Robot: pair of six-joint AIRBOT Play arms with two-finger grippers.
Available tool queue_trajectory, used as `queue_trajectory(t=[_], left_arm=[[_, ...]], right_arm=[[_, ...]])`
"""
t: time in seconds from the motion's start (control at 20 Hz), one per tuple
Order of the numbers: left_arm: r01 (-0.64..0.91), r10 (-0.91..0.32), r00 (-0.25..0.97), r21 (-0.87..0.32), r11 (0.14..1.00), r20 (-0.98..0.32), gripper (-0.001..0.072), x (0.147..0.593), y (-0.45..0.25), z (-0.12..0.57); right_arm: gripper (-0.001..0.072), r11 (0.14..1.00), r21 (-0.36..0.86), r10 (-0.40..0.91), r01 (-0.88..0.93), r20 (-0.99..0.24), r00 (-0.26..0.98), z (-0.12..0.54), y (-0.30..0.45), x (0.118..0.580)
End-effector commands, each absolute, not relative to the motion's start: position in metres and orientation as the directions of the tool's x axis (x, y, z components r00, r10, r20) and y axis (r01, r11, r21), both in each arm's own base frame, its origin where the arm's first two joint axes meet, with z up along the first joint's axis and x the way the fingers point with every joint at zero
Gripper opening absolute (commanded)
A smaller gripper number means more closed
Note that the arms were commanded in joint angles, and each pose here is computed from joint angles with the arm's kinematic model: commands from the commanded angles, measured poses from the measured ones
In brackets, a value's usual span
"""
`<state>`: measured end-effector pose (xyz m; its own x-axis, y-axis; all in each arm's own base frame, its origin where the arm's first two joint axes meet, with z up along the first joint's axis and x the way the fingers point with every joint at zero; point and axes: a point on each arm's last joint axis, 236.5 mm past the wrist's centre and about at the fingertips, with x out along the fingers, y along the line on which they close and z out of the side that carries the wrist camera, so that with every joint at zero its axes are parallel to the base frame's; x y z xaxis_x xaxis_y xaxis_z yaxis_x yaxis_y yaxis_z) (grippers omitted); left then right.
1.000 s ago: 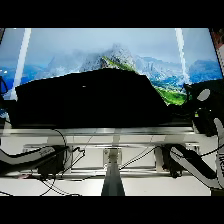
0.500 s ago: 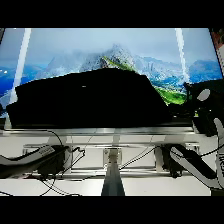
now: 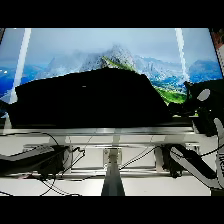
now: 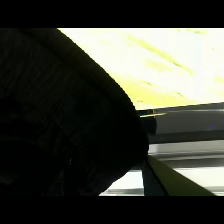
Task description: Fold the clothes and pants, and hang the long-sleeved shirts on hangers.
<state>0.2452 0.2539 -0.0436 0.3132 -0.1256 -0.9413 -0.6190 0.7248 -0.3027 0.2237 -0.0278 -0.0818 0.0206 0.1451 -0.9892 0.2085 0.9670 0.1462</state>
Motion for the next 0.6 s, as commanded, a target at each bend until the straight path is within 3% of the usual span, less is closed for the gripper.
queue_trajectory(t=[0.0, 0.35, 0.45, 0.55], left_arm=[[-0.541, -0.295, 0.304, -0.418, 0.730, -0.906, 0.0546, 0.246, 0.229, -0.065], [-0.494, -0.352, 0.265, -0.440, 0.750, -0.898, 0.0522, 0.245, 0.223, -0.096], [-0.478, -0.370, 0.252, -0.448, 0.755, -0.894, 0.0342, 0.244, 0.219, -0.098], [-0.466, -0.370, 0.254, -0.448, 0.763, -0.894, 0.0232, 0.245, 0.219, -0.098]], right_arm=[[0.0510, 0.966, 0.148, 0.147, 0.211, -0.989, 0.023, -0.082, -0.028, 0.224], [0.0509, 0.963, 0.160, 0.158, 0.216, -0.987, 0.027, -0.081, -0.025, 0.225], [0.0509, 0.962, 0.165, 0.163, 0.218, -0.986, 0.030, -0.081, -0.024, 0.226], [0.0509, 0.962, 0.165, 0.162, 0.218, -0.986, 0.030, -0.081, -0.024, 0.226]])
